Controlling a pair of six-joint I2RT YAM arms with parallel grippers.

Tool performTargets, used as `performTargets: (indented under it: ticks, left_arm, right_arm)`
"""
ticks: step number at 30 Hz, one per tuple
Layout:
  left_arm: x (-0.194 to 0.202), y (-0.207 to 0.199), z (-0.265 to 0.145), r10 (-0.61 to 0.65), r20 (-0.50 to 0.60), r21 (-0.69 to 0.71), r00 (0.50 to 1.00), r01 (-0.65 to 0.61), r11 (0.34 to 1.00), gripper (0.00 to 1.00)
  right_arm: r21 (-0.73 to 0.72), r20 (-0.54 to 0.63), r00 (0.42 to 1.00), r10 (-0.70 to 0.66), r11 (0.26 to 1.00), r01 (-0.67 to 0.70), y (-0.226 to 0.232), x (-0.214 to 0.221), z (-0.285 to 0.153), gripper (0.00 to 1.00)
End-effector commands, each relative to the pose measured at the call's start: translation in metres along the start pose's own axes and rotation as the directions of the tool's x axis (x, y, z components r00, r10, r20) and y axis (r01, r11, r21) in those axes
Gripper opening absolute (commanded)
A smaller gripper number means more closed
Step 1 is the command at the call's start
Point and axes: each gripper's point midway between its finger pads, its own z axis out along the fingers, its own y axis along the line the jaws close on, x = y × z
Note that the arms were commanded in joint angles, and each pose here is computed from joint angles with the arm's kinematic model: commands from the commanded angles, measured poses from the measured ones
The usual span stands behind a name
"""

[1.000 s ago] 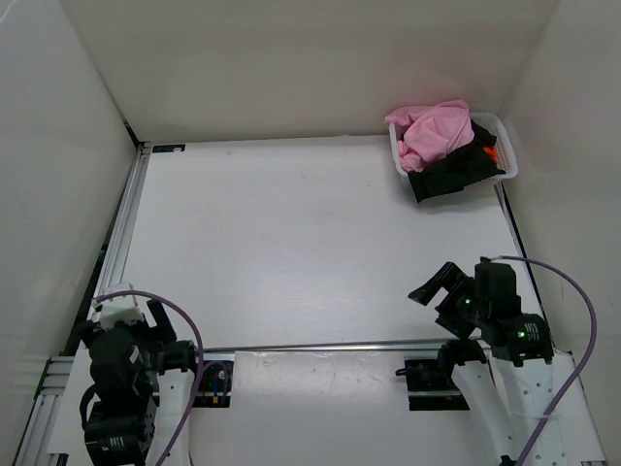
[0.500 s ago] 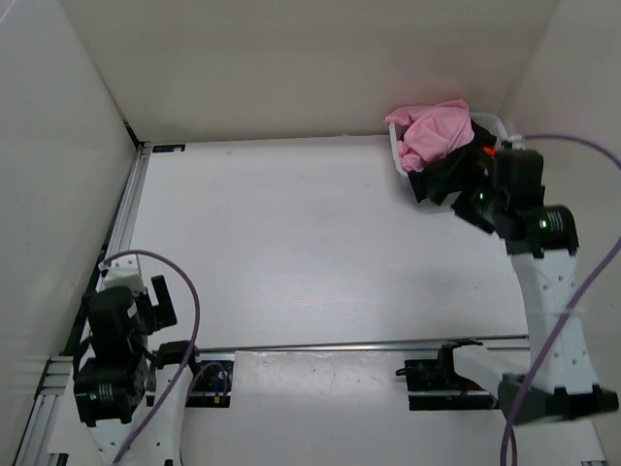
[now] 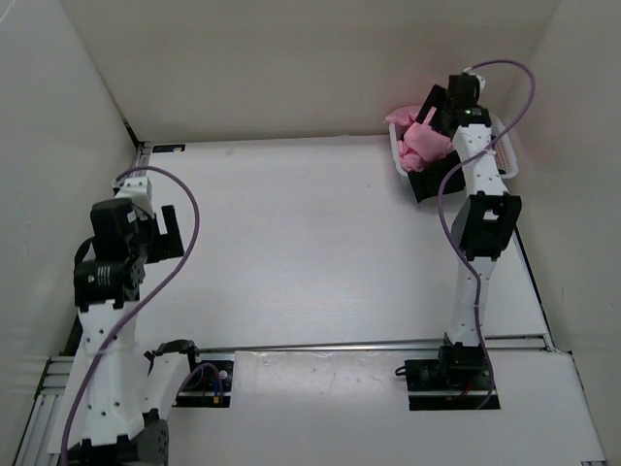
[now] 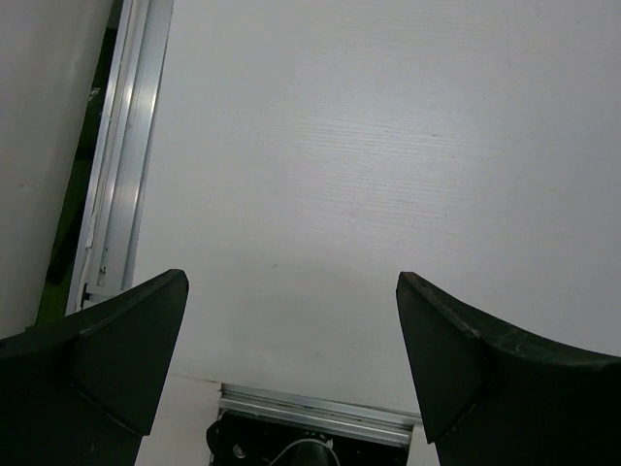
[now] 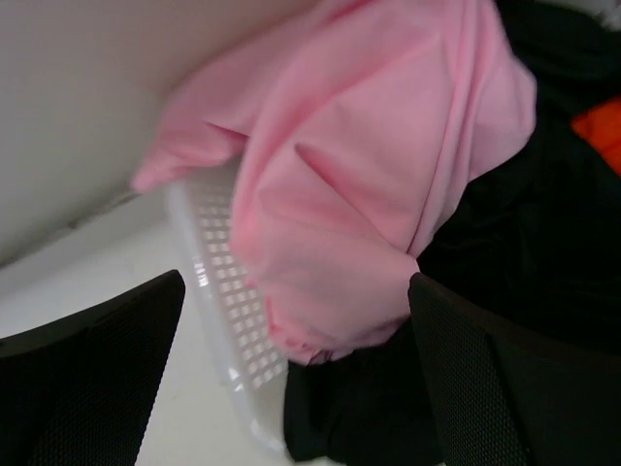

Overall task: Fold and stack the t-shirts
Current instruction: Grab crumpled tshirt from bin with the right arm, then move the tshirt to the center of the board

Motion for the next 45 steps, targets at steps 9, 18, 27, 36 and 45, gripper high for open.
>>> performTargets:
  ticks: [9,18,27,36,45]
  left_arm:
    - [-0.032,0.003,0.028,-0.012,-0.001,-0.018,1.0,0.011,1.0,1.0]
    - [-0.029,0.001,-0.007,-0.04,0.108,0.027,0.993,0.037,0.999,1.0]
    - [-0.008,-0.02,-0.036,-0.05,0.171,0.148,0.984,0.025,0.989,1.0]
    - [-0.037,-0.017,-0.05,-0.051,0.265,0.136,0.963,0.015,0.991,1.0]
    - [-0.038,-0.006,-0.006,-0.05,0.126,0.073,0.991,0.041,0.996,1.0]
  right_arm:
    - [-0.033,0.109,0.989,-0.1,0.994,0.104,0.005,-0.007,0.037,0.22]
    - [-0.102,0.416,0.896,-0.156,0.971,0.216,0.063,-0.116,-0.137,0.0]
    - [-0.503,0.672,0.737,0.067,0.772,0.389,0.153,-0.134,-0.447,0.0]
    - [-0.82,0.291,0.941,0.171,0.551,0.154,0.206,-0.023,-0.48,0.0]
    - [-0.573,-0.209,0.974,0.091,0.795,-0.198,0.219,0.135,-0.284,0.14]
